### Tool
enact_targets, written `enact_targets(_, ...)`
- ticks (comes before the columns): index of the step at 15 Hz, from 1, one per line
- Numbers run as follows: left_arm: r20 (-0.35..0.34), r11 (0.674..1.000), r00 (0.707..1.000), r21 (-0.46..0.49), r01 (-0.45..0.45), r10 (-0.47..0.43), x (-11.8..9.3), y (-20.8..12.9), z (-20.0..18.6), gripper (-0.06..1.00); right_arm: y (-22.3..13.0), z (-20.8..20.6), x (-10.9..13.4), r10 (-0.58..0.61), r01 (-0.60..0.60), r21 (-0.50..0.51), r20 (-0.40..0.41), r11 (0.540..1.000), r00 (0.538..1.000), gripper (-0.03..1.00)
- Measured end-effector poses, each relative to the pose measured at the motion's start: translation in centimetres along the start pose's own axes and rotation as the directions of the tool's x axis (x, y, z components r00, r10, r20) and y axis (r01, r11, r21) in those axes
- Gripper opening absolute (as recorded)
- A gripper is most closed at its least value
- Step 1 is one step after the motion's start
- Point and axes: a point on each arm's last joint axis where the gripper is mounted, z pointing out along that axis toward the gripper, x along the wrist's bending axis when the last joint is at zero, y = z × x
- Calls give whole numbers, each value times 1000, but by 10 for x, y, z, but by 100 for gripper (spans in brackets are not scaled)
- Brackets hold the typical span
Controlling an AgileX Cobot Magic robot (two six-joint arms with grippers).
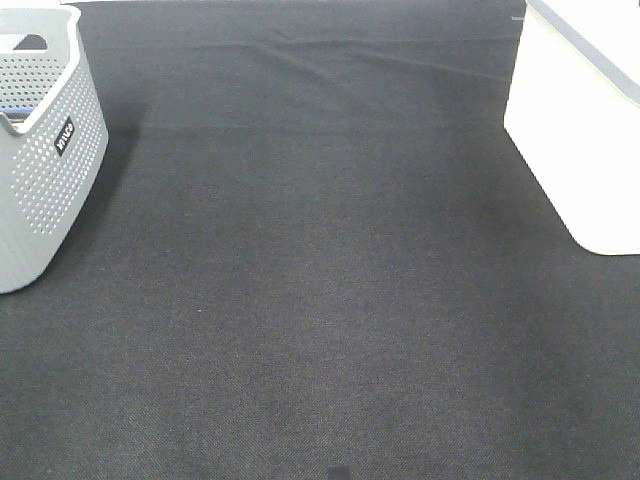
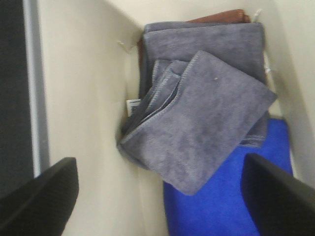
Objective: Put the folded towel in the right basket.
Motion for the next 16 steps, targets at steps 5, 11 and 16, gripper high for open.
enact_targets(5,0,1000,1000,0,0,0,0,0,0,97,-5,11,66,-136,137,30,-50,990,989,84)
enact_targets(11,0,1000,1000,0,0,0,0,0,0,97,-21,-56,133,-250,248,-43,-63,968,966,84)
enact_targets(16,0,1000,1000,0,0,0,0,0,0,97,-111,-103,111,-245,243,136,3,961,969,84)
